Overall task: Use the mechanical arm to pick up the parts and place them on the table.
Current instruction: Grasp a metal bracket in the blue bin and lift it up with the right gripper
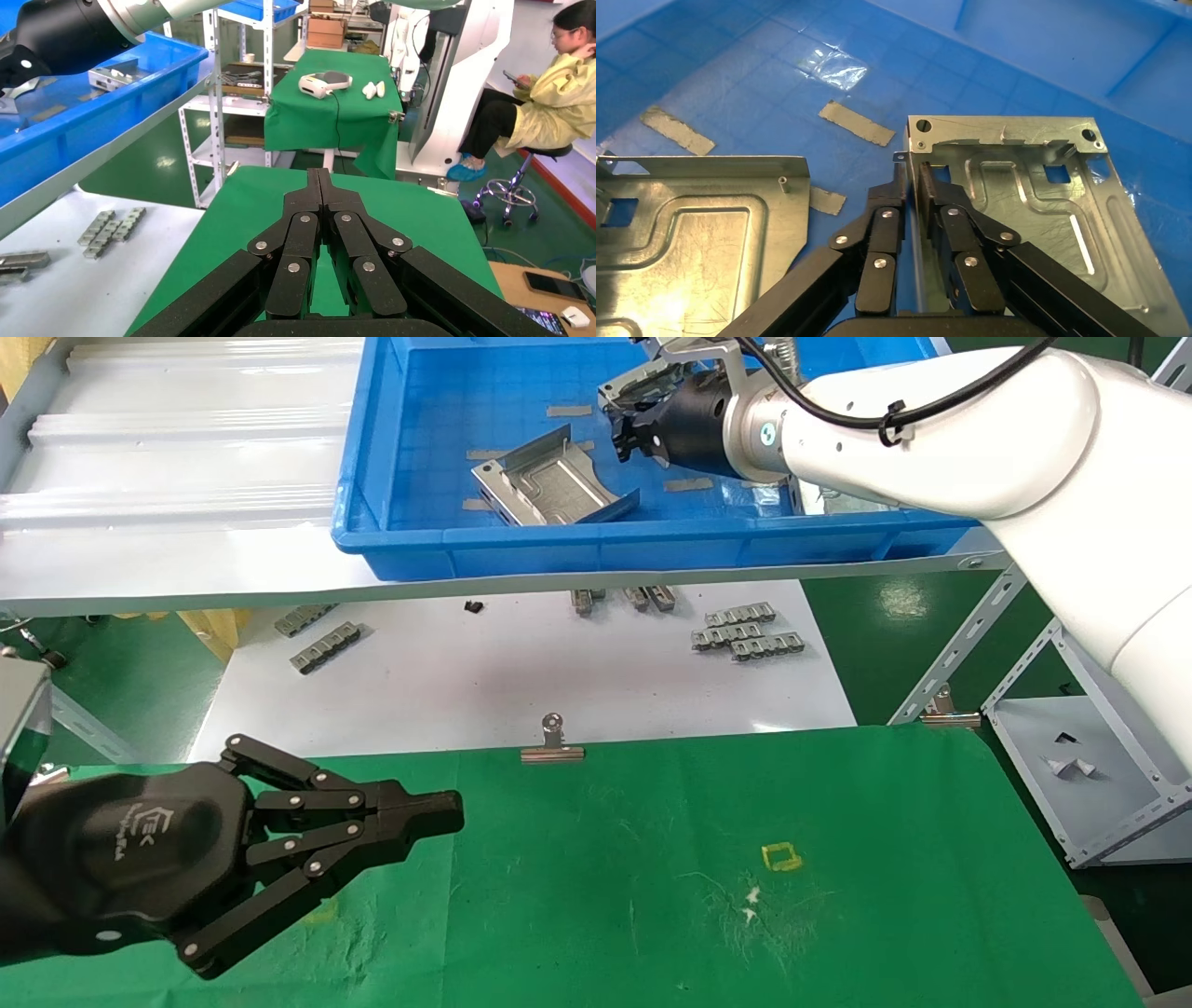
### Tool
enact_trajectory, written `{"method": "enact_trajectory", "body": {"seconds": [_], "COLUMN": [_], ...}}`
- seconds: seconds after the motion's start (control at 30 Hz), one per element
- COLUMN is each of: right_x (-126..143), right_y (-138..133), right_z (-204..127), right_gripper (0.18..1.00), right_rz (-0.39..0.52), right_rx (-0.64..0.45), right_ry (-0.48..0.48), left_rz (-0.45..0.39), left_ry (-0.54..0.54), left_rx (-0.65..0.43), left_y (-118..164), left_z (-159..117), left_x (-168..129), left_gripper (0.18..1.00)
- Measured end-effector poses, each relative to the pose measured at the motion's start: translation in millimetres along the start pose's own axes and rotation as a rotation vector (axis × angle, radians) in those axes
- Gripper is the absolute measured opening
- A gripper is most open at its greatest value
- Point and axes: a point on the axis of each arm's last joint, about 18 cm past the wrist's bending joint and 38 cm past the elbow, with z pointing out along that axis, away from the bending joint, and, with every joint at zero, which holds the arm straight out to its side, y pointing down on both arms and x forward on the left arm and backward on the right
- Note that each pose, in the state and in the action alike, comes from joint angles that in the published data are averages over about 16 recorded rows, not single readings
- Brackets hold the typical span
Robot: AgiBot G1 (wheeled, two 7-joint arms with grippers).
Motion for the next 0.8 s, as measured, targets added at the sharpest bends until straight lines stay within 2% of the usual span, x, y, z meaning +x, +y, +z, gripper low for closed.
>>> {"method": "enact_trajectory", "body": {"seconds": [0.23,0.47,0.63,0.8], "right_x": [7.5,22.9,36.5,48.7], "right_y": [-3.9,-16.8,-28.1,-34.1], "right_z": [-3.9,-18.5,-42.2,-80.2], "right_gripper": [0.22,0.196,0.193,0.193], "right_rz": [-0.016,-0.042,-0.08,-0.146], "right_rx": [0.004,0.029,0.062,0.108], "right_ry": [0.002,-0.019,-0.078,-0.185], "left_rz": [0.0,0.0,0.0,0.0], "left_ry": [0.0,0.0,0.0,0.0], "left_rx": [0.0,0.0,0.0,0.0], "left_y": [0.0,0.0,0.0,0.0], "left_z": [0.0,0.0,0.0,0.0], "left_x": [0.0,0.0,0.0,0.0], "left_gripper": [0.191,0.198,0.22,0.264]}}
